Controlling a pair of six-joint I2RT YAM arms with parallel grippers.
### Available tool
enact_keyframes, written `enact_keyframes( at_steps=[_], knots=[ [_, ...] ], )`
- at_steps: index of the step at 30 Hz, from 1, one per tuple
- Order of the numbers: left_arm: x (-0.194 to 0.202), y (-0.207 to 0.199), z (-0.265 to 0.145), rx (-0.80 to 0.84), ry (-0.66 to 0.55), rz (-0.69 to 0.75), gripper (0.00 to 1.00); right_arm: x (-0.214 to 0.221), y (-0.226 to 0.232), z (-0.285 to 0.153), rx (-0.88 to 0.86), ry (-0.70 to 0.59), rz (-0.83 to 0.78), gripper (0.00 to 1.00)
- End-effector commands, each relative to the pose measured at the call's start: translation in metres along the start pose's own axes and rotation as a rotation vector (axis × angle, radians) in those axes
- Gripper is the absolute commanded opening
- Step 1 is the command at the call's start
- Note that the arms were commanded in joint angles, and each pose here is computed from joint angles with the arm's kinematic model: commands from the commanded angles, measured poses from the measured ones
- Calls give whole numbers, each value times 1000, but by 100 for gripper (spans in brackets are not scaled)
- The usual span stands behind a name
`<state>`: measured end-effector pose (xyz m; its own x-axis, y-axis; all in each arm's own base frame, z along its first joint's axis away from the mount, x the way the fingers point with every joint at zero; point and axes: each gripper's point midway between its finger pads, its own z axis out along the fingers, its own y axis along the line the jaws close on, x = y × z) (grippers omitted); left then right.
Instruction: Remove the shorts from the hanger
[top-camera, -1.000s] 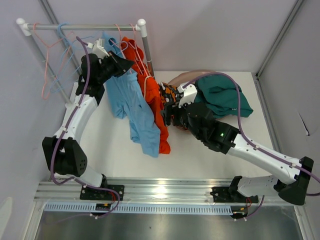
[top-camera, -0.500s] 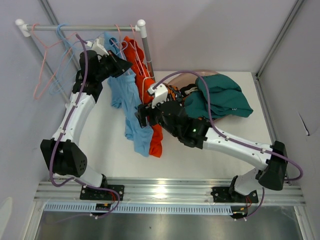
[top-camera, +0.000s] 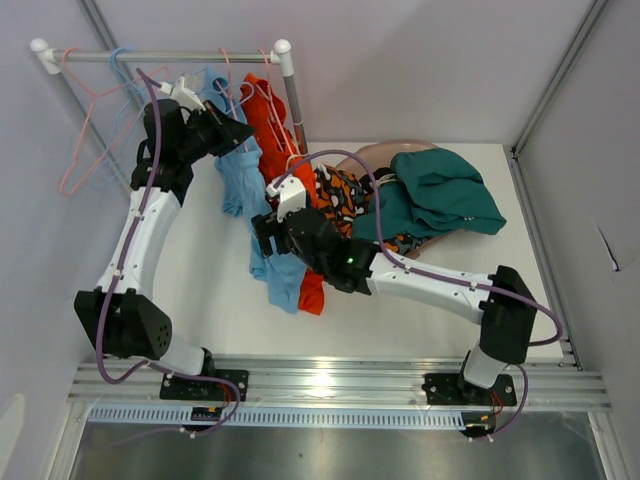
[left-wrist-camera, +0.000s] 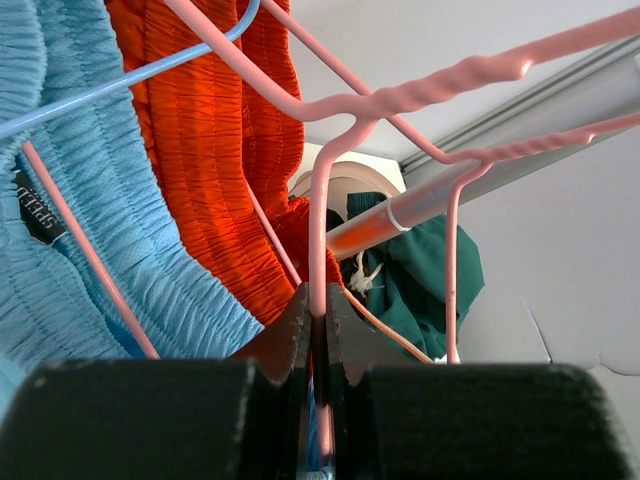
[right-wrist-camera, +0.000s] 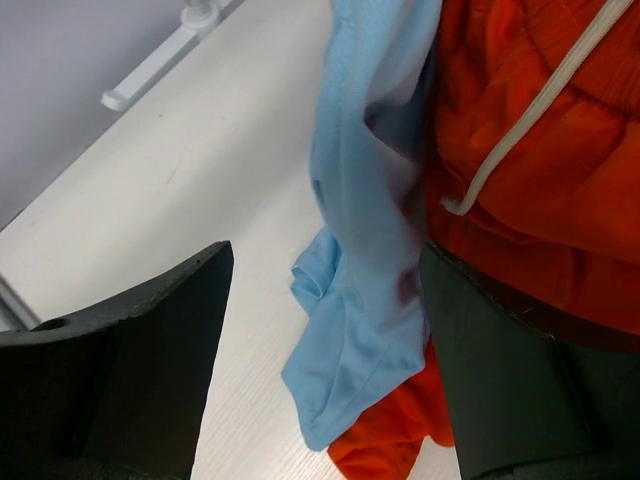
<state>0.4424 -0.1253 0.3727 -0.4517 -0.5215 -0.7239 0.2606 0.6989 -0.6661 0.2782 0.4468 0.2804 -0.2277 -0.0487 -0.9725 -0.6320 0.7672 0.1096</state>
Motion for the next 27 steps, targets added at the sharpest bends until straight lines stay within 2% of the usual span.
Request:
enact_keyframes(
  at_steps=[1,9,13,14,17,21,27],
  knots=[
    [-39,-54,-32,141,-113,97,8,-25,-5,14,54,-94,22,81],
    [-37,-60,-37,172,-111,61,8,-23,-6,47,88,-127,41,76],
    [-35,-59,-35,182,-95,38,6,-32,-6,59,109,-175,36,61],
    [-35,-58,-36,182,-97,37,6,-33,-5,61,112,-182,36,41],
    [-35,-55,-35,177,-96,34,4,-30,-3,64,115,-186,35,0],
    [-36,-51,-34,165,-101,56,0,-12,2,53,126,-182,39,0],
    [-43,-36,-29,84,-118,96,0,51,10,26,146,-108,94,0]
  ],
)
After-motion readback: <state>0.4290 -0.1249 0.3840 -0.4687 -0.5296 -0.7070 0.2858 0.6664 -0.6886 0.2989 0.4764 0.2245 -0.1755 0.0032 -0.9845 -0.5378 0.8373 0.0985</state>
